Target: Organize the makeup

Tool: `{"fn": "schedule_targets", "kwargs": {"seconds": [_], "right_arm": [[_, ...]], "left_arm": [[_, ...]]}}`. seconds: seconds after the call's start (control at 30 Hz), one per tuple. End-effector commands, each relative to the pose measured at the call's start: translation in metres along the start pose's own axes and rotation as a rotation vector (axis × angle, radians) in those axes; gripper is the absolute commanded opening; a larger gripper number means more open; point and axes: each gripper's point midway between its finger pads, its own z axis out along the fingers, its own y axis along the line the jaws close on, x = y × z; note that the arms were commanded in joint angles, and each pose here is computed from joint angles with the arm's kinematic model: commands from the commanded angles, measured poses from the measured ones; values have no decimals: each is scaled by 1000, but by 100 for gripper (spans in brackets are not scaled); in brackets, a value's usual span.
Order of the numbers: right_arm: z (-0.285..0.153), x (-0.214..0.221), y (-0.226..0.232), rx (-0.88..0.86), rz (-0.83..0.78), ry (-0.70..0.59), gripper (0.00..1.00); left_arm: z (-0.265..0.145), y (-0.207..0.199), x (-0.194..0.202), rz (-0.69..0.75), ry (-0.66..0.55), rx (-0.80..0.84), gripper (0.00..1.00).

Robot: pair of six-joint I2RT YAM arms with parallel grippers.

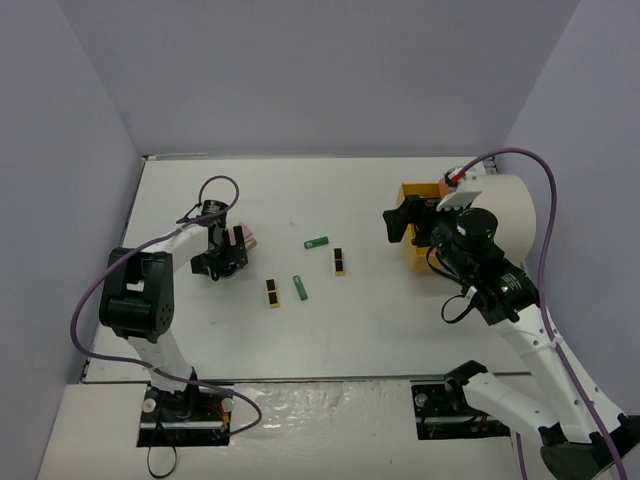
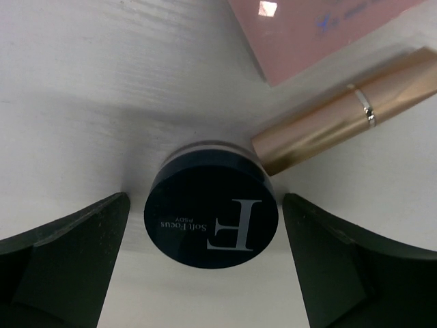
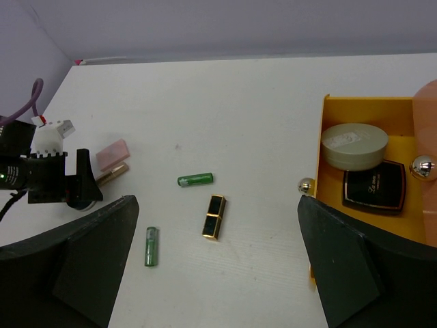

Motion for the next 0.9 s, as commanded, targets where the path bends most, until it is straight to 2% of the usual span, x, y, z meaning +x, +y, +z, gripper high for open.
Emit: {"fn": "schedule_targets", "kwargs": {"seconds": [0.0, 0.07, 0.2, 0.33, 0.43, 0.57, 0.73, 0.87], "right_arm": [[3, -16, 4, -22, -4, -64, 100], [3, -15, 3, -20, -4, -64, 100], [1, -18, 3, -17, -1, -74, 100], [0, -21, 5, -25, 5, -78, 100], [-1, -21, 14, -70, 18, -68, 100], [-2, -21, 29, -147, 34, -41, 100], [0, -14, 60, -296, 81, 44, 98], [7, -8, 80, -384, 134, 117, 93]], "left_arm": [[-4, -5, -19, -17, -34, -4, 89], [-4, -5, -19, -22, -35, -4, 84], [-8, -5, -12, -27, -21, -10, 63], [-29, -12, -11, -6, -49, -4, 44], [-56, -18, -18, 22, -113, 16, 29], [-94, -27, -26, 77, -205, 87, 25], [-169, -50, -41, 259, -459, 285, 24], [-218, -74, -43, 379, -612, 437, 22]]}}
